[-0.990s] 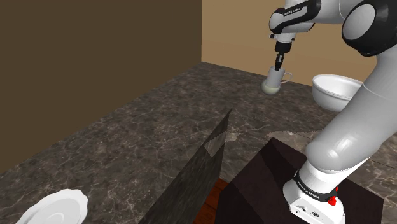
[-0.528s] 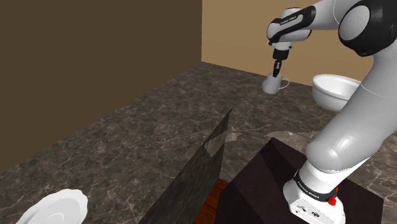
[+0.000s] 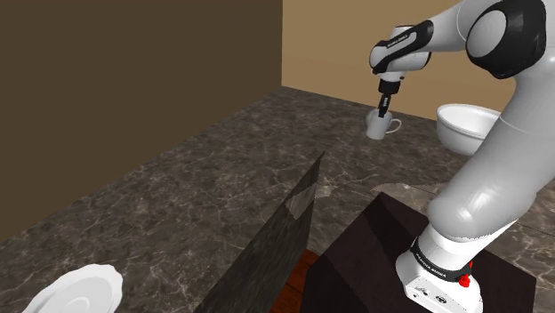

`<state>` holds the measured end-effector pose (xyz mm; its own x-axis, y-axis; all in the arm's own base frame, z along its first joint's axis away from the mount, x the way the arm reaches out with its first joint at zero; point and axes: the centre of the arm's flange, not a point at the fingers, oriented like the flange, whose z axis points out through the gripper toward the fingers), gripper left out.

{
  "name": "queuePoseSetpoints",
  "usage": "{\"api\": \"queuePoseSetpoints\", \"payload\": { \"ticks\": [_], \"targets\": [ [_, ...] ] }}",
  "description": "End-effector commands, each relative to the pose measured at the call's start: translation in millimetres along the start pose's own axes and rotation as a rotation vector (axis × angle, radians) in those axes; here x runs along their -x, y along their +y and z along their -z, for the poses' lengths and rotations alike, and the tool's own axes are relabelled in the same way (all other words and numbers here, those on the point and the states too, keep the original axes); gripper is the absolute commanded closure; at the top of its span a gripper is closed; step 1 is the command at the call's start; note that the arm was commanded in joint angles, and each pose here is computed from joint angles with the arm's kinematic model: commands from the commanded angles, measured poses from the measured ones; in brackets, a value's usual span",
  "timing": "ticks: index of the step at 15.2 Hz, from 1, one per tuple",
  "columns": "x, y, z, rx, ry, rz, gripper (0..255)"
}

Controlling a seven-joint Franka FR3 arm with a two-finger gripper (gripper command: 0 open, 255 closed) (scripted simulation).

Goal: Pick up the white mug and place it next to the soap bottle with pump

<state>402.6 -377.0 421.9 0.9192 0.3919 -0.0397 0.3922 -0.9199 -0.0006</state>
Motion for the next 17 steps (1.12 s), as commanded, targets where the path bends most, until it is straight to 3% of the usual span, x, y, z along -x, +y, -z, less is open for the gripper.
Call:
{"api": "queuePoseSetpoints", "payload": {
  "ticks": [1,10,17],
  "targets": [
    [-0.4,0.2,-11.0,0.0,0.0,0.0,255],
    [-2.4,0.2,-59.4,0.0,0.0,0.0,255],
    [-2.4,0.2,-59.4,0.0,0.0,0.0,255]
  ]
}}
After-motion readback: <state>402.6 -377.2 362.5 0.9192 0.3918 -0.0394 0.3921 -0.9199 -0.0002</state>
